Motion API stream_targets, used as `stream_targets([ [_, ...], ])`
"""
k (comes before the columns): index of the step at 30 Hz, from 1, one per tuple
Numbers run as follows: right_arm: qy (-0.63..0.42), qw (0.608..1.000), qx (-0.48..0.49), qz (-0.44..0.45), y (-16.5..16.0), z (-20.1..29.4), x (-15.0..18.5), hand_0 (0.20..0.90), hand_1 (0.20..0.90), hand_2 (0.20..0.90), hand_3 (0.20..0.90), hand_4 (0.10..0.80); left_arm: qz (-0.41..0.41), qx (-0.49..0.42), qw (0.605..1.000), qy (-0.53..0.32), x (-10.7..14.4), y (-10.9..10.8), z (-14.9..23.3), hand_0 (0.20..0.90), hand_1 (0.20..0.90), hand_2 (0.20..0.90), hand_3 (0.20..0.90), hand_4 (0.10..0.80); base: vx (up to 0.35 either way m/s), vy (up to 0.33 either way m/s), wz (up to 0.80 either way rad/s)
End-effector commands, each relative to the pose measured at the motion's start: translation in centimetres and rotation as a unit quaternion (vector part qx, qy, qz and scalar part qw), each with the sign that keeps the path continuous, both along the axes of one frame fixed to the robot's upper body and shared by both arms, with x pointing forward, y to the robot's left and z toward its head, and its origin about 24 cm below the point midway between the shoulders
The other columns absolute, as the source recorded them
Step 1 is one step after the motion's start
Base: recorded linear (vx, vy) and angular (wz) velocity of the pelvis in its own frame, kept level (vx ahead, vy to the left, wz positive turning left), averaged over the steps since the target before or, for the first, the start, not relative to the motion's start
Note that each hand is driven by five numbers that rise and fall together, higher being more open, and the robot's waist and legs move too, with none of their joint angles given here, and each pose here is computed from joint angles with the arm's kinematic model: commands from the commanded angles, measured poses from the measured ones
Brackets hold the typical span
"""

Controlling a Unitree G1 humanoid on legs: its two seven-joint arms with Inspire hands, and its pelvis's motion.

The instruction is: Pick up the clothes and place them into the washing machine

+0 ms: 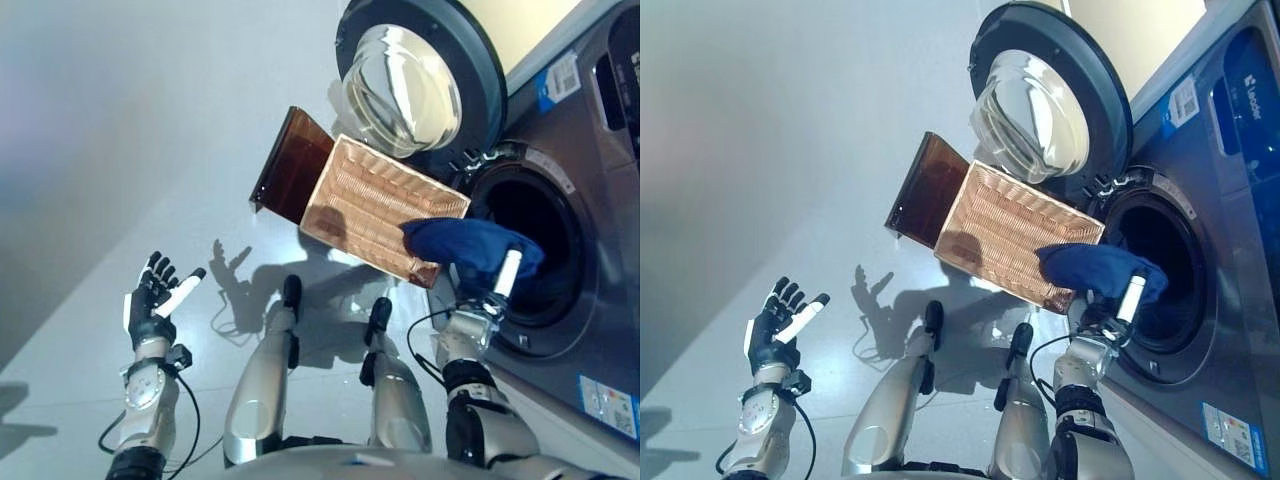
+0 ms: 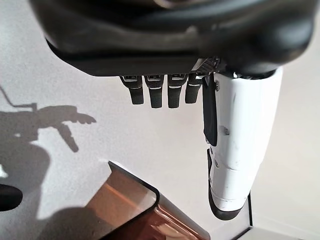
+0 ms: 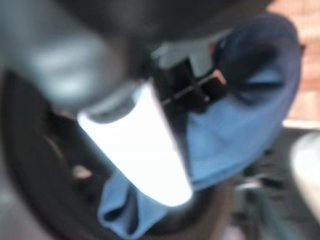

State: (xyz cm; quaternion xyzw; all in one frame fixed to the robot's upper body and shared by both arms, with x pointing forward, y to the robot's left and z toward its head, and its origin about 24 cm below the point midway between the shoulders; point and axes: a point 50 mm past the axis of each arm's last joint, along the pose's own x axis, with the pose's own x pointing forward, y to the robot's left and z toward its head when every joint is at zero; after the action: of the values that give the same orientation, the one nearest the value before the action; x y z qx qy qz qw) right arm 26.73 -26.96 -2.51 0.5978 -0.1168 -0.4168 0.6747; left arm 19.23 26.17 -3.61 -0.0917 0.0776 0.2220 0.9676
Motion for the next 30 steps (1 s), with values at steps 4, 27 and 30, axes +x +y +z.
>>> stream_targets([
  [4,-0.049,0.981,-0.026,-0.184,-5.9,1.7,-3.7,0.2,0.2,0.2,0.2,0.3,0.03,0.005,1.0,-0.007,-1.8,1.3,0.0,0.9,0.9,0.9,0.9,0.8,0.051,-0.012,-0.03],
  [27,-0.033,0.953,-0.152,-0.261,-17.5,19.2,-1.1,0.2,0.2,0.2,0.2,0.3,-0.025,0.018,0.999,0.012,-1.9,0.2,-0.3,0.9,0.9,0.9,0.9,0.8,-0.009,-0.004,-0.07],
  [30,-0.054,0.947,-0.166,-0.27,-17.6,22.5,-0.6,0.2,0.2,0.2,0.2,0.3,-0.029,0.014,0.999,0.012,-1.9,0.0,-0.4,0.9,0.9,0.9,0.9,0.8,-0.015,-0.042,0.01],
])
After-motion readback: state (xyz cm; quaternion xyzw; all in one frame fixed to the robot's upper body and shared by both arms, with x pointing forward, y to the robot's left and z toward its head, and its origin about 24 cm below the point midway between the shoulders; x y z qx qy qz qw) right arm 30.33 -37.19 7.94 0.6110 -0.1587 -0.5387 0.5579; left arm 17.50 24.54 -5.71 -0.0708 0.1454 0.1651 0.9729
